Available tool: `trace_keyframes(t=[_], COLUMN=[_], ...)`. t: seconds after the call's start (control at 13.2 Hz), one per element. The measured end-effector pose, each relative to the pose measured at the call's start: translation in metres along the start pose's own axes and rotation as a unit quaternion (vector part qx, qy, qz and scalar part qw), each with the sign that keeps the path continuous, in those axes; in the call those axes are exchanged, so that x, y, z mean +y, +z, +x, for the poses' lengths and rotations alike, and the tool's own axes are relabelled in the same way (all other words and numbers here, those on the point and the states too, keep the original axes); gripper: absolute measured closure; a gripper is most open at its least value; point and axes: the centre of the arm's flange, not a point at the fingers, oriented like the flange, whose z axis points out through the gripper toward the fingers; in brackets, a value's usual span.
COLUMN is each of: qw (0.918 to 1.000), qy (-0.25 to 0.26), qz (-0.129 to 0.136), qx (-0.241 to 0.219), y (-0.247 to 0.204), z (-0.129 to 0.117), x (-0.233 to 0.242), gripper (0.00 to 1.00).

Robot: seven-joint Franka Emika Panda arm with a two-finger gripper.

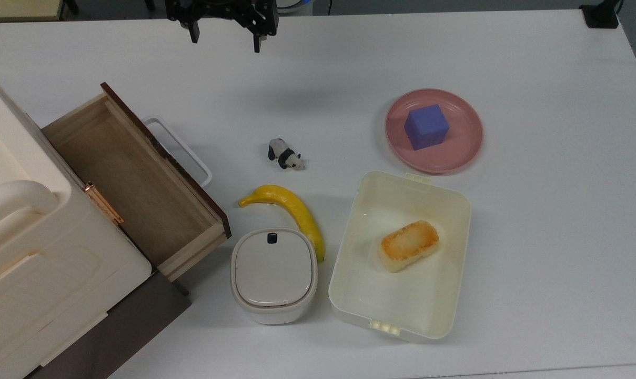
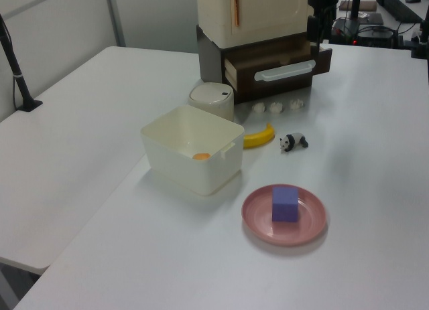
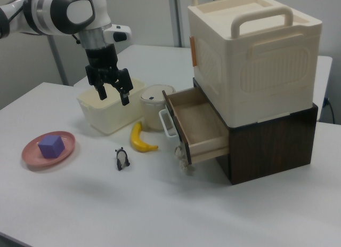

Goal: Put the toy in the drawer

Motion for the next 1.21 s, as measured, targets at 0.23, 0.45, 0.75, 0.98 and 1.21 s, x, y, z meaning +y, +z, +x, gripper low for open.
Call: trace_keyframes(t=[0.23, 0.45, 0.75, 0.98, 1.21], qw=[1.0000, 0.9999, 0.9999, 0.9999, 0.9999], qy=[-0.009, -0.010, -0.010, -0.010, -0.012], qz=[0.000, 0.000, 0.000, 0.000, 0.000], qx=[-0.003, -0.005, -0.006, -0.007, -0.012], y=[0.003, 0.006, 0.007, 0.009, 0.014], z=[0.002, 0.003, 0.003, 0.004, 0.007], x=[0.005, 0.004, 0.004, 0.004, 0.003], gripper=[0.00, 0.00, 0.00, 0.00, 0.00])
